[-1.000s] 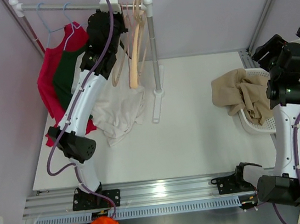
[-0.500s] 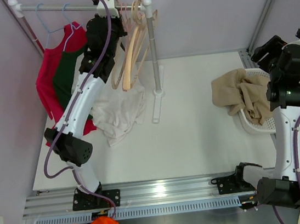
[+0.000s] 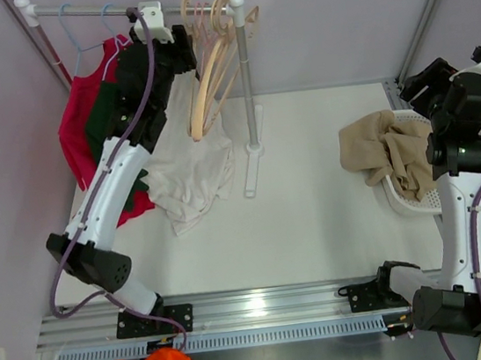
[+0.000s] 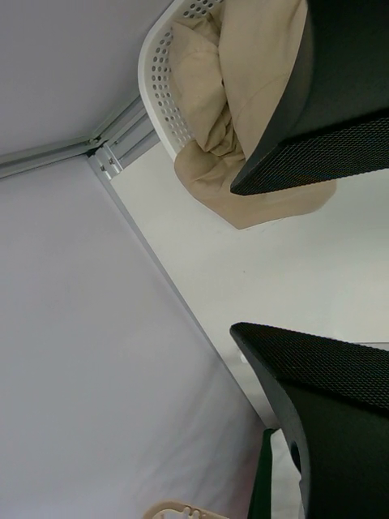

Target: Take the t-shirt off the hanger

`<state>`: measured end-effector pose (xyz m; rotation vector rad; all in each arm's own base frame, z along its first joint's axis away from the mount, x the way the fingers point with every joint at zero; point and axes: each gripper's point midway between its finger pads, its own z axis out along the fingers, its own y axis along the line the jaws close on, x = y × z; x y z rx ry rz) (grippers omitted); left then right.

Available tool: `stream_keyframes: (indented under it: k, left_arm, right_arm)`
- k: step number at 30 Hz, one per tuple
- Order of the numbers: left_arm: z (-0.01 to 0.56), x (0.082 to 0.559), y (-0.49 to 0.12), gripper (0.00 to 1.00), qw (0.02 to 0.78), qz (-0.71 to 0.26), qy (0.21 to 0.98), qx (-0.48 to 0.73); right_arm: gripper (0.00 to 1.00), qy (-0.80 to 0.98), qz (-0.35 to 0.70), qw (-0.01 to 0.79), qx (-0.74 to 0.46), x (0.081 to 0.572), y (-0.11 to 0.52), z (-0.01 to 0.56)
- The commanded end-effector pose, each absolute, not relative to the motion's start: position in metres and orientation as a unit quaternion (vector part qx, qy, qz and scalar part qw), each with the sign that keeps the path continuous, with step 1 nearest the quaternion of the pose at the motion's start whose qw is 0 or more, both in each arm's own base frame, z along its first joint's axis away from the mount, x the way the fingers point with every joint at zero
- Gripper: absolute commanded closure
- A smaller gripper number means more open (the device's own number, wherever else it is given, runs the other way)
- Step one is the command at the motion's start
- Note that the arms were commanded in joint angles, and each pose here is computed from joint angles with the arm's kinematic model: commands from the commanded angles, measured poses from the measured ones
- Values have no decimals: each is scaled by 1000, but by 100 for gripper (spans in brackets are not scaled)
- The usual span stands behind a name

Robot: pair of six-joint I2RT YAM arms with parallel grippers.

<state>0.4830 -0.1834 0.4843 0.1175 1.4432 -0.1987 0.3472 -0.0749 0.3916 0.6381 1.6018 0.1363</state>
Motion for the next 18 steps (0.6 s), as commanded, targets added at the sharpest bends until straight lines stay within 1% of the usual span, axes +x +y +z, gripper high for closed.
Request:
stream_keyframes:
  k: [1, 4, 8, 13, 18]
  left_arm:
    - [548, 438, -160, 37, 794, -112, 596, 42]
    - [566, 422, -144, 36, 804, -121, 582, 33]
    - [578, 416, -118, 37, 806, -121, 579, 18]
    - [575, 426, -76, 37, 799, -116, 590, 6]
    - [556, 452, -42, 35, 782, -85, 617, 20]
  right_arm:
    - [31, 693, 77, 665, 267, 346, -65, 405]
    - [31, 695, 80, 664, 263, 349, -60, 405]
    - [30, 701, 87, 661, 255, 353, -51, 402]
    - [30, 702, 91, 662, 244, 354, -42, 404]
    - [29, 706, 99, 661, 236, 358, -34, 403]
